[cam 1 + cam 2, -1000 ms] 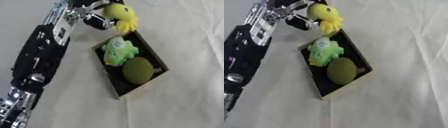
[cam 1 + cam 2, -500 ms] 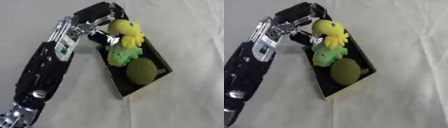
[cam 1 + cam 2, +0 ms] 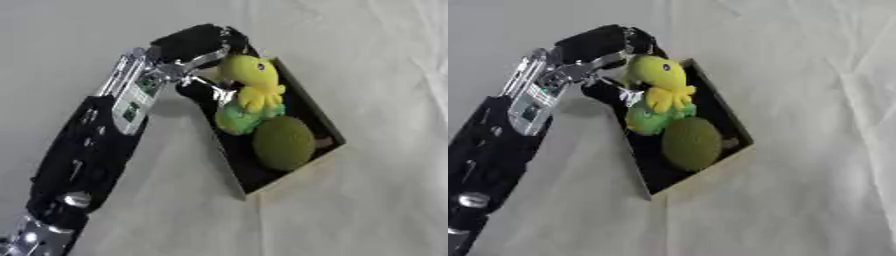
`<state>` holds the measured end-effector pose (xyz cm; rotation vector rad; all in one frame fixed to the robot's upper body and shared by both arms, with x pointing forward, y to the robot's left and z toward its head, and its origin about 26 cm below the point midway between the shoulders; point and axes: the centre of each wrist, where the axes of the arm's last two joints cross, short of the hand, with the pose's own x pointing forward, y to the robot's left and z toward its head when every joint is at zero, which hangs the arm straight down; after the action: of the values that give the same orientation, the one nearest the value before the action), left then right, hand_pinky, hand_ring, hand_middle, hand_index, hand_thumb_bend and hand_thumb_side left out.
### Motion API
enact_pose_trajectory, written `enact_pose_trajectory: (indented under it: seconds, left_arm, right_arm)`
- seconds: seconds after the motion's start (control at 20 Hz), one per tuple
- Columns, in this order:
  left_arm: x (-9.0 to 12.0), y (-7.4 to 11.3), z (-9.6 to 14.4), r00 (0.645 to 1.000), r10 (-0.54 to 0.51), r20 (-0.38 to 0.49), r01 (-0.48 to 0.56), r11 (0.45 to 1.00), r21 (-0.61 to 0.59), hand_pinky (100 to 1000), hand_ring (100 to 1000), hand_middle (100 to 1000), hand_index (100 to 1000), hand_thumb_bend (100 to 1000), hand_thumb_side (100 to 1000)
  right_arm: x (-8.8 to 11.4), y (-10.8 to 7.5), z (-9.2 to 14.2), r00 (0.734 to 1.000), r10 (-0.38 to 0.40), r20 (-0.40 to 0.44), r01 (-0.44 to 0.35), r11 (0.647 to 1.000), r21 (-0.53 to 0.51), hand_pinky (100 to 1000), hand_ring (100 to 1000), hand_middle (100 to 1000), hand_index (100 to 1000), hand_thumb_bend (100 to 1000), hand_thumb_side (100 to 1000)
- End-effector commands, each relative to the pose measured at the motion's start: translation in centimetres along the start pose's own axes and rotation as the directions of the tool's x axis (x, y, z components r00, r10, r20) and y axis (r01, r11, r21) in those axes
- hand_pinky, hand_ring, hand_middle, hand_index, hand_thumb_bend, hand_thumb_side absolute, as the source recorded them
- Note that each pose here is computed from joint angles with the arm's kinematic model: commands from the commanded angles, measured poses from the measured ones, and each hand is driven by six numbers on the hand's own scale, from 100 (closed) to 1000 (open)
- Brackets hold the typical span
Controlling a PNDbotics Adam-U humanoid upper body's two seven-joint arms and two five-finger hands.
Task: Pick up objects on the table and place them in the box.
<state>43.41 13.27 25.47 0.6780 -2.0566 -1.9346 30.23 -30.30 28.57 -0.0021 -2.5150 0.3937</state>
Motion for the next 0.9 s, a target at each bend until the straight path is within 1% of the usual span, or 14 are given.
enact_pose_trajectory:
  seconds: [0.05,0.1,0.2,0.35,0.5,0.55,0.6,0.7,0.8,0.9]
  left_arm:
    - [-0.1,0.7,0.2,0.996,-0.081,0.030,0.083,0.994,-0.065,906,846,812,939,120,233]
    - [0.0,0.7,0.2,0.994,-0.098,0.043,0.101,0.991,-0.086,929,875,836,952,158,238]
    - [0.2,0.8,0.1,0.988,-0.136,0.078,0.145,0.981,-0.132,958,912,866,971,200,240]
    - [0.5,1.2,-0.1,0.975,-0.182,0.130,0.204,0.962,-0.183,982,937,888,993,209,226]
    - [0.3,1.5,0.1,0.965,-0.209,0.158,0.240,0.946,-0.219,995,957,905,1000,200,210]
    - [0.3,1.7,0.3,0.963,-0.215,0.159,0.248,0.941,-0.229,1000,964,912,1000,177,295]
    - [0.2,1.8,0.4,0.962,-0.221,0.159,0.255,0.938,-0.235,1000,968,916,1000,176,356]
    - [0.1,2.2,0.5,0.960,-0.233,0.157,0.266,0.933,-0.241,1000,975,922,1000,165,449]
    - [0.2,2.6,0.7,0.957,-0.245,0.153,0.276,0.933,-0.231,1000,981,928,1000,183,478]
    - [0.3,3.1,0.8,0.955,-0.257,0.147,0.284,0.935,-0.213,1000,983,930,1000,192,481]
  right_arm:
    - [0.8,-0.4,-0.4,0.999,0.025,0.022,-0.025,1.000,0.008,912,848,553,758,100,525]
    - [0.8,-0.4,-0.4,0.999,0.024,0.022,-0.025,1.000,0.008,912,848,553,758,100,525]
    - [0.8,-0.4,-0.4,0.999,0.024,0.022,-0.024,1.000,0.008,912,848,553,758,100,525]
    - [0.8,-0.4,-0.5,0.999,0.023,0.022,-0.023,1.000,0.009,912,848,553,758,100,525]
    - [0.9,-0.3,-0.5,1.000,0.022,0.022,-0.022,1.000,0.009,911,847,554,758,100,525]
    - [0.9,-0.3,-0.5,1.000,0.022,0.022,-0.022,1.000,0.009,911,847,554,758,100,525]
    - [0.9,-0.3,-0.5,1.000,0.021,0.022,-0.022,1.000,0.009,911,847,554,758,100,525]
    - [0.9,-0.4,-0.5,1.000,0.021,0.023,-0.021,1.000,0.009,911,847,554,758,100,525]
    - [0.9,-0.4,-0.5,1.000,0.021,0.022,-0.021,1.000,0.008,911,847,554,758,100,525]
    - [0.9,-0.3,-0.5,1.000,0.020,0.021,-0.021,1.000,0.008,911,847,554,758,100,525]
